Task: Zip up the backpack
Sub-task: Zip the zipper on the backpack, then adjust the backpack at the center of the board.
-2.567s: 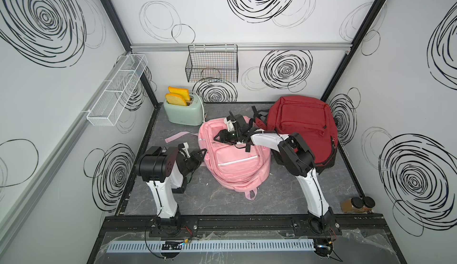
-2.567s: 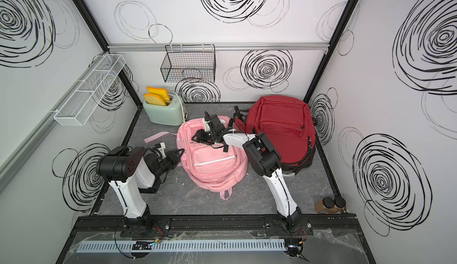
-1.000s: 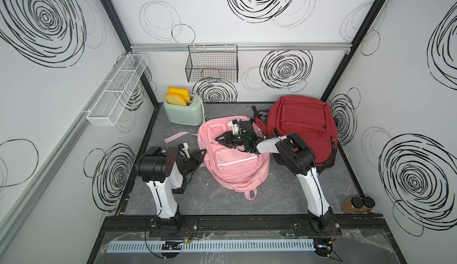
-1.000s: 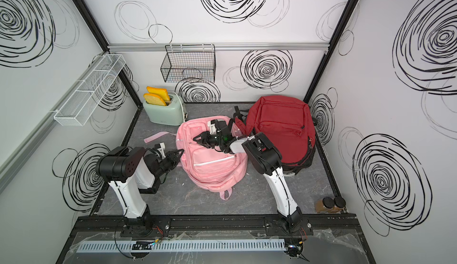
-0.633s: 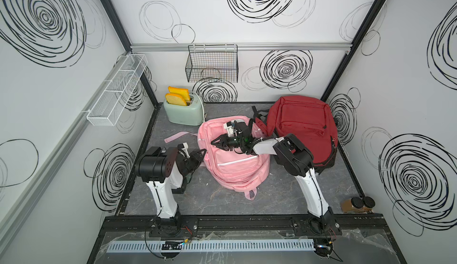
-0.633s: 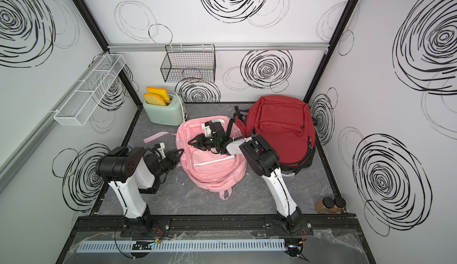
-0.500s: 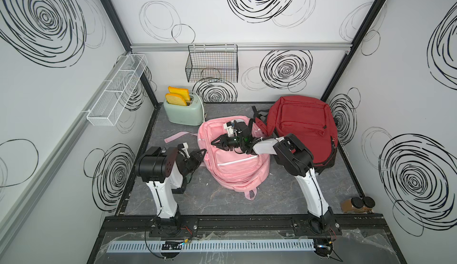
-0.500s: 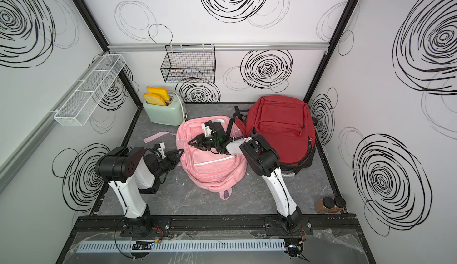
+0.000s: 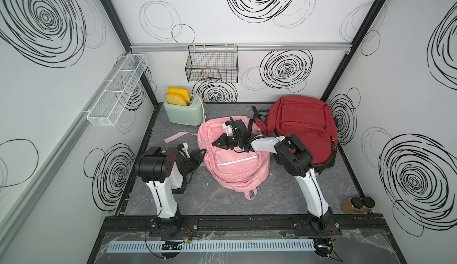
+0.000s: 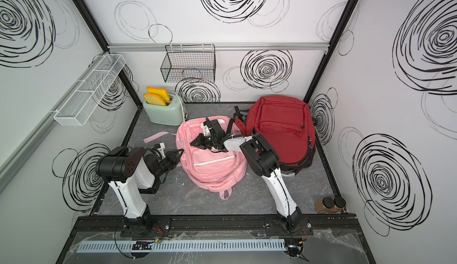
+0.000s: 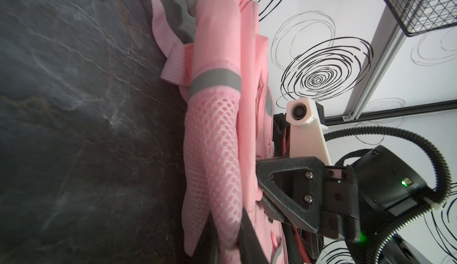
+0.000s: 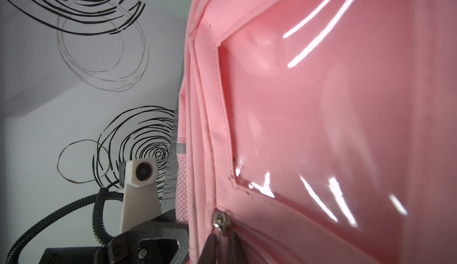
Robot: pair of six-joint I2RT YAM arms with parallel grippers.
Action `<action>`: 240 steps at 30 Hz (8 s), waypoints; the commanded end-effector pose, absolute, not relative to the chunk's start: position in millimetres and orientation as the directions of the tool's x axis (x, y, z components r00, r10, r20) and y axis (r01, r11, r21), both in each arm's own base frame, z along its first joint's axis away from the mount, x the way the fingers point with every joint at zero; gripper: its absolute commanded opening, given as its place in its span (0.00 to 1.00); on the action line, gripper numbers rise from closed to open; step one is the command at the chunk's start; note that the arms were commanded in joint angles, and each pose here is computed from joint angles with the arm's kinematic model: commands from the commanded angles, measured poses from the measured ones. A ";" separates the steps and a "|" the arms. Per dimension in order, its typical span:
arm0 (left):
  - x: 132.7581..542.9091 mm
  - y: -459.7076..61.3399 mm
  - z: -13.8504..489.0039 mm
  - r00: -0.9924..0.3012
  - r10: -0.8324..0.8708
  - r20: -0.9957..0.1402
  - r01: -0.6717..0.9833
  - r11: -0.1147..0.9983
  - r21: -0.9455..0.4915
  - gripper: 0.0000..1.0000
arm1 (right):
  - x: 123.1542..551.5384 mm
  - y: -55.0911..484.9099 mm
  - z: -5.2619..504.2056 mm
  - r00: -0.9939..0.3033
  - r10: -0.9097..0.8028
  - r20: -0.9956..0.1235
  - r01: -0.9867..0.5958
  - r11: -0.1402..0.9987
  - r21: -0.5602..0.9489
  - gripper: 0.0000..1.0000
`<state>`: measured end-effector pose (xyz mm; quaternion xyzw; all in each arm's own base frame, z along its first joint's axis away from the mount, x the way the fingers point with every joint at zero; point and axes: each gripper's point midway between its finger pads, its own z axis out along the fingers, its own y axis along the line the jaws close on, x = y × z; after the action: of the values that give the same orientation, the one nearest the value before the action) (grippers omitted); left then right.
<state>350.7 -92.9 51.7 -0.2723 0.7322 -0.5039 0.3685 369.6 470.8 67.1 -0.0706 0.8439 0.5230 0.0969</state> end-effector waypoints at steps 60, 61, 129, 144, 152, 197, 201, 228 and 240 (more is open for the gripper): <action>356.0 -90.9 111.0 -0.497 -0.767 -0.405 0.216 0.343 -0.914 0.00 | 419.3 327.5 52.8 -0.897 -0.003 -0.442 -0.186 0.910 0.371 0.00; 356.0 -90.9 111.3 -0.497 -0.767 -0.405 0.217 0.342 -0.914 0.00 | 420.2 323.4 52.9 -0.895 -0.003 -0.446 -0.182 0.916 0.359 0.00; 187.9 -170.3 82.2 -0.649 -0.504 -0.570 -0.143 0.816 -0.560 0.85 | 216.2 238.7 15.7 -0.908 -0.009 -0.420 -0.180 0.911 0.371 0.00; 171.0 -141.1 52.2 -0.641 -0.535 -0.550 -0.204 0.809 -0.551 0.81 | 131.4 328.2 98.8 -0.780 -0.328 -0.533 -0.606 0.609 0.511 0.37; 169.4 -123.4 48.8 -0.621 -0.554 -0.554 -0.221 0.802 -0.555 0.30 | 224.7 247.6 122.6 -0.841 -0.032 -0.540 -0.369 0.764 0.530 0.59; 183.8 -85.4 73.1 -0.605 -0.523 -0.599 -0.284 0.846 -0.452 0.00 | 379.6 275.6 113.3 -0.872 0.110 -0.477 -0.264 0.715 0.647 0.00; 193.0 -99.2 87.0 -0.605 -0.516 -0.607 -0.247 0.846 -0.472 0.00 | 354.2 278.3 163.5 -0.822 0.073 -0.564 -0.354 0.711 0.608 0.00; 335.5 -189.3 188.4 -0.563 -0.480 -0.673 -0.108 0.850 -0.516 0.00 | 218.7 215.3 164.8 -0.682 0.275 -0.678 -0.230 0.799 0.555 0.02; 365.4 -143.8 175.0 -0.545 -0.510 -0.665 -0.183 0.847 -0.500 0.22 | 217.3 211.0 157.2 -0.752 0.210 -0.625 -0.243 0.793 0.558 0.71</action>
<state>342.9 -124.1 133.6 -0.2186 0.8890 -0.1185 0.3844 211.0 205.5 119.8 -0.0091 0.9037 0.2659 0.3355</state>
